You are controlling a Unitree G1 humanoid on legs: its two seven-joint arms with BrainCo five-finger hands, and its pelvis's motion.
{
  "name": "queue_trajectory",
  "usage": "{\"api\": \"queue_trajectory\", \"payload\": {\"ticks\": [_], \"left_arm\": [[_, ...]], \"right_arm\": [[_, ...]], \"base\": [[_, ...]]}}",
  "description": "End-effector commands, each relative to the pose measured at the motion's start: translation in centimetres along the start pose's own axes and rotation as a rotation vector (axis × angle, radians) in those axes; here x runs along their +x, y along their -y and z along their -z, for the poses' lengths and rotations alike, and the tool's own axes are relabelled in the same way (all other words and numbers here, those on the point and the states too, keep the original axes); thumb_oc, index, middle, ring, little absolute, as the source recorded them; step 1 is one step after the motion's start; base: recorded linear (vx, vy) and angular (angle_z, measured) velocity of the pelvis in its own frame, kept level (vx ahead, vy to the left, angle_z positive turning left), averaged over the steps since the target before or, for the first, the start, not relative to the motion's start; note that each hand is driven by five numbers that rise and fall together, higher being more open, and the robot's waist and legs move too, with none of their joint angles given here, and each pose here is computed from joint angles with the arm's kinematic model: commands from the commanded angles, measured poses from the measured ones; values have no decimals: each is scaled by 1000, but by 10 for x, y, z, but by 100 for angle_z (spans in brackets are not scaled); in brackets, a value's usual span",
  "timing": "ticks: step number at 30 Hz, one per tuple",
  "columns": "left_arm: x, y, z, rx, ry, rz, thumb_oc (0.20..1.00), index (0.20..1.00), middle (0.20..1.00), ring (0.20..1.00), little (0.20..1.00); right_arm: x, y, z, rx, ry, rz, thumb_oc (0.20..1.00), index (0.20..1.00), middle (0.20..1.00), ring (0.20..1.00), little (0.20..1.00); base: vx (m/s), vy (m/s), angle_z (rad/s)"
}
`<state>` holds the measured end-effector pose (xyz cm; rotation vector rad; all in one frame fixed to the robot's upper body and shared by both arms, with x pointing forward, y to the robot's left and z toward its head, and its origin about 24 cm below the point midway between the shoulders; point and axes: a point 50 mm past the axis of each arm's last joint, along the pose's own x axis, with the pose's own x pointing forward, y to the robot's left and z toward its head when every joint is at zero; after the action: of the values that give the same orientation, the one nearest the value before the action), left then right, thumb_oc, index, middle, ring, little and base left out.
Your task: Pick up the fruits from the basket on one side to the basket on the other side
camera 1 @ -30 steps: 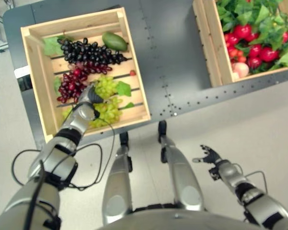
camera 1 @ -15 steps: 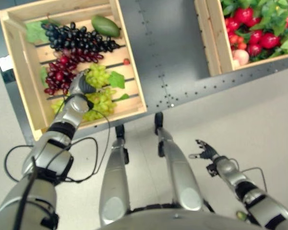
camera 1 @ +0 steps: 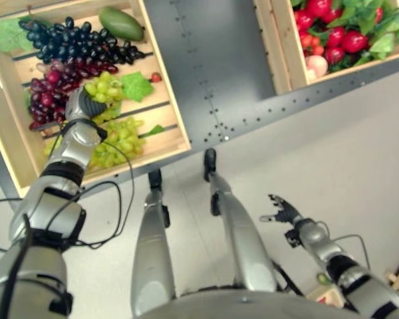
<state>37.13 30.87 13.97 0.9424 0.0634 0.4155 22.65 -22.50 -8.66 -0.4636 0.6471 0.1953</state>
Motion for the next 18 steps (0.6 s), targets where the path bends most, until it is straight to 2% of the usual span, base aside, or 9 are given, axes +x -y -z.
{"api": "queue_trajectory", "payload": {"ticks": [1,12,16,18], "left_arm": [[-49,79,59,63,-230,304,200,200,200,200,200],[-56,83,66,36,-248,313,200,200,200,200,200],[-58,84,56,-109,-200,290,200,200,200,200,200],[-67,87,47,-252,-129,296,200,200,200,200,200]], "right_arm": [[-6,16,5,-13,11,29,1000,1000,1000,1000,1000],[-8,17,9,-20,-3,29,1000,1000,1000,1000,1000],[-9,17,10,-11,-5,33,1000,1000,1000,1000,1000],[-12,20,12,-12,-2,42,1000,1000,1000,1000,1000]], "base": [[-2,7,15],[-3,7,1],[-3,-1,-1],[-8,-1,-2]]}}
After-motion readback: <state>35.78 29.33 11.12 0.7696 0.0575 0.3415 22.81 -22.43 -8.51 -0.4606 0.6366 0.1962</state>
